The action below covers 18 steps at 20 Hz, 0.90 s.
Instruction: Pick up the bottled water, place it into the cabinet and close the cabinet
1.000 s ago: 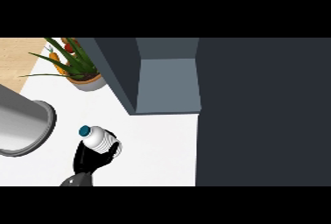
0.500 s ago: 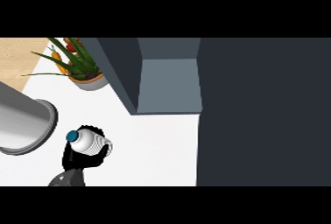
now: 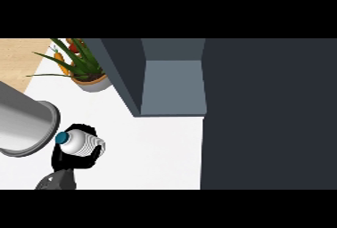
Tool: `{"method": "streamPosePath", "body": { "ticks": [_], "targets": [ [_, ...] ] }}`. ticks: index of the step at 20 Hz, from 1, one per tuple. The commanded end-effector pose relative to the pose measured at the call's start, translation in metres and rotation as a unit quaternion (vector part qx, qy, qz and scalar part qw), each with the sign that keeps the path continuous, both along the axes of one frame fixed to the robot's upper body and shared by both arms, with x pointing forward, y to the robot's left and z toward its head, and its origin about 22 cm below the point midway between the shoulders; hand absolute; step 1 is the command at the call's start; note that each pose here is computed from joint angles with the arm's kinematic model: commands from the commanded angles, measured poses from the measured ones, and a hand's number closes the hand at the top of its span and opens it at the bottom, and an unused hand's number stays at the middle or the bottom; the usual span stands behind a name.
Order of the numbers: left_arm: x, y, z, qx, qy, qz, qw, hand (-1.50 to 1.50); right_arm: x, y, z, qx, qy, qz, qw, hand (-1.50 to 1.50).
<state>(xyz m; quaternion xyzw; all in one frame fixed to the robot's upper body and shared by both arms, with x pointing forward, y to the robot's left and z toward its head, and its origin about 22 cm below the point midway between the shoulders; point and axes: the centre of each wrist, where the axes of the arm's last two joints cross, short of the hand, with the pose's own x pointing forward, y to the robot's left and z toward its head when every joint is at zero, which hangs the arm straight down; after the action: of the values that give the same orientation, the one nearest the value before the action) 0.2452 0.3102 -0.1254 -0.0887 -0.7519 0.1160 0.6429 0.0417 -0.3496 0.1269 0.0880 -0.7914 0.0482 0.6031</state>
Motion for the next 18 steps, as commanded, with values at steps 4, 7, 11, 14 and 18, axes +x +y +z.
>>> {"method": "streamPosePath", "body": {
  "ticks": [4,7,11,14,18],
  "targets": [
    [0.024,-0.048,0.038,0.009,-0.025,-0.034,0.9991,1.5,-0.004,0.02,0.037,0.003,-0.029,0.025,0.999,-1.5],
    [0.038,-0.082,0.057,0.007,-0.025,-0.052,0.9983,1.5,-0.006,0.021,0.033,0.005,-0.042,0.018,0.999,-1.5],
    [0.035,-0.12,0.075,0.016,-0.027,-0.057,0.9979,1.5,-0.01,0.022,0.036,-0.008,-0.037,0.025,0.999,-1.5],
    [0.033,-0.136,0.089,0.035,-0.029,-0.044,0.998,1.5,-0.008,0.025,0.037,0.006,-0.044,0.02,0.999,-1.5],
    [0.056,-0.183,0.127,0.039,-0.039,-0.046,0.9974,1.5,-0.002,0.025,0.033,0.011,-0.033,0.022,0.999,-1.5]
  ]
}}
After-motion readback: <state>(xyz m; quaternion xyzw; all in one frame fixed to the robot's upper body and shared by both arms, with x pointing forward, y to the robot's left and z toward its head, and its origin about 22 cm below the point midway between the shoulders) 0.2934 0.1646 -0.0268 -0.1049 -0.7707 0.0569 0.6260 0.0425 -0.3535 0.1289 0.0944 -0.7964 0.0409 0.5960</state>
